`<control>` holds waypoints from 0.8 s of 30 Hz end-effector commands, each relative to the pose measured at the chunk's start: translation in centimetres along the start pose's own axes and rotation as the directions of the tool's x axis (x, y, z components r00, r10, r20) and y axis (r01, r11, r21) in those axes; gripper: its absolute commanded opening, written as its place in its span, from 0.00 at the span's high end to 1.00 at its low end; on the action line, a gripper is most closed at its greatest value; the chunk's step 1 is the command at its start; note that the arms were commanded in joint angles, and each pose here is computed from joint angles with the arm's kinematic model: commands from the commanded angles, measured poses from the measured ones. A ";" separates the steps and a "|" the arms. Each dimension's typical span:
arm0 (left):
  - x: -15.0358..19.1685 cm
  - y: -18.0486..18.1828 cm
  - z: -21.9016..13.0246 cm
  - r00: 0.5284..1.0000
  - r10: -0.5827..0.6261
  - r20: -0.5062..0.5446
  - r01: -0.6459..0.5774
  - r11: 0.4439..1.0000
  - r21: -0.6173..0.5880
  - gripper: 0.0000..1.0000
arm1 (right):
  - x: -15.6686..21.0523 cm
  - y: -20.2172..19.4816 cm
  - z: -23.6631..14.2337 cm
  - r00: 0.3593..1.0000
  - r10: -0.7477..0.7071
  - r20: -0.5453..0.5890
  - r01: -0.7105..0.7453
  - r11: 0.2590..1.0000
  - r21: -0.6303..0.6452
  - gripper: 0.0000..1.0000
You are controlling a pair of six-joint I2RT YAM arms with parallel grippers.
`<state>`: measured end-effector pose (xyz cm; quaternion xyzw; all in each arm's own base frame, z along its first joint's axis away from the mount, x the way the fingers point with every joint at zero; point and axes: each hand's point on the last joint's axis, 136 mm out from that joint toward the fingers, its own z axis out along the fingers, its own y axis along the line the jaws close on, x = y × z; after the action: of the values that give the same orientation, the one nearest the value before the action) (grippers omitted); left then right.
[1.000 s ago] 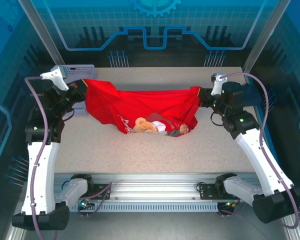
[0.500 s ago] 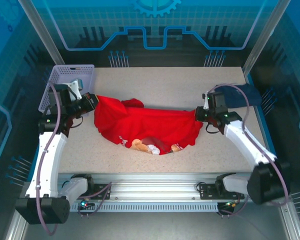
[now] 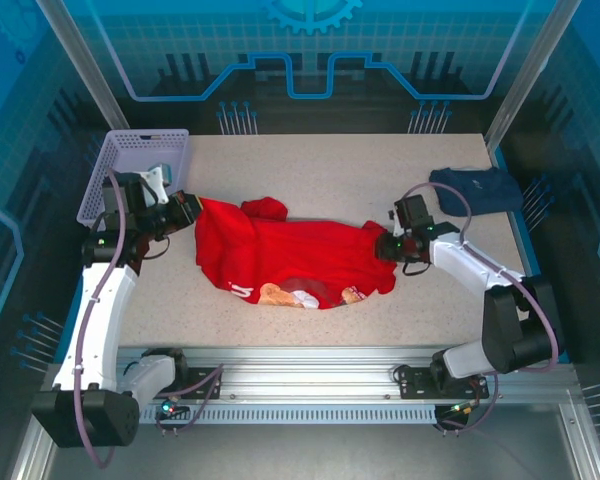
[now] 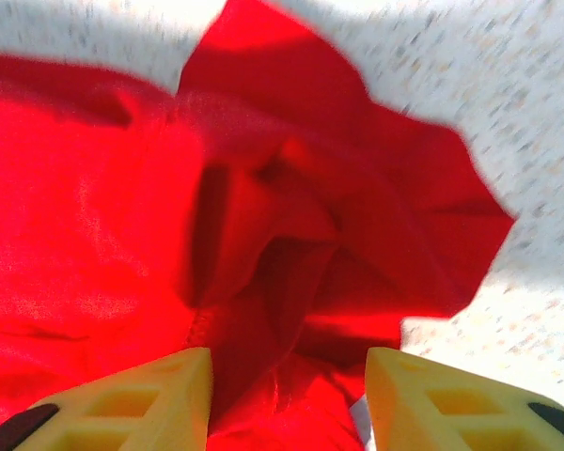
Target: Fold the inside-out t-shirt
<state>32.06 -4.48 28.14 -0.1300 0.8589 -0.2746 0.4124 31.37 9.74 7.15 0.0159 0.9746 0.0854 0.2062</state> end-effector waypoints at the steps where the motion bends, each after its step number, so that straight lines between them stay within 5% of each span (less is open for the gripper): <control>1: 0.0 -0.1 0.3 1.000 0.015 -0.001 -0.015 0.999 0.030 1.00 | 2.3 0.1 0.1 0.998 -0.048 -0.027 0.050 0.995 0.083 0.52; 11: 0.0 -0.5 0.2 1.000 0.016 0.001 -0.016 0.999 0.050 1.00 | 2.8 0.4 0.8 0.982 -0.188 -0.008 0.183 0.948 0.261 0.40; 17: 0.0 -0.6 -0.1 1.000 0.023 0.013 -0.024 0.998 0.052 1.00 | 2.7 0.3 2.6 0.978 -0.197 -0.071 0.210 0.937 0.279 0.42; 24: -1.0 0.6 -0.7 0.999 -0.011 0.051 0.011 1.000 0.000 1.00 | -1.5 -1.3 2.0 0.993 -0.118 -0.010 0.116 0.947 0.299 0.51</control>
<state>32.19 -4.46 28.08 -0.1293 0.8554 -0.2841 0.4133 31.88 10.01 4.15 -0.0316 0.9788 -0.0659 0.1912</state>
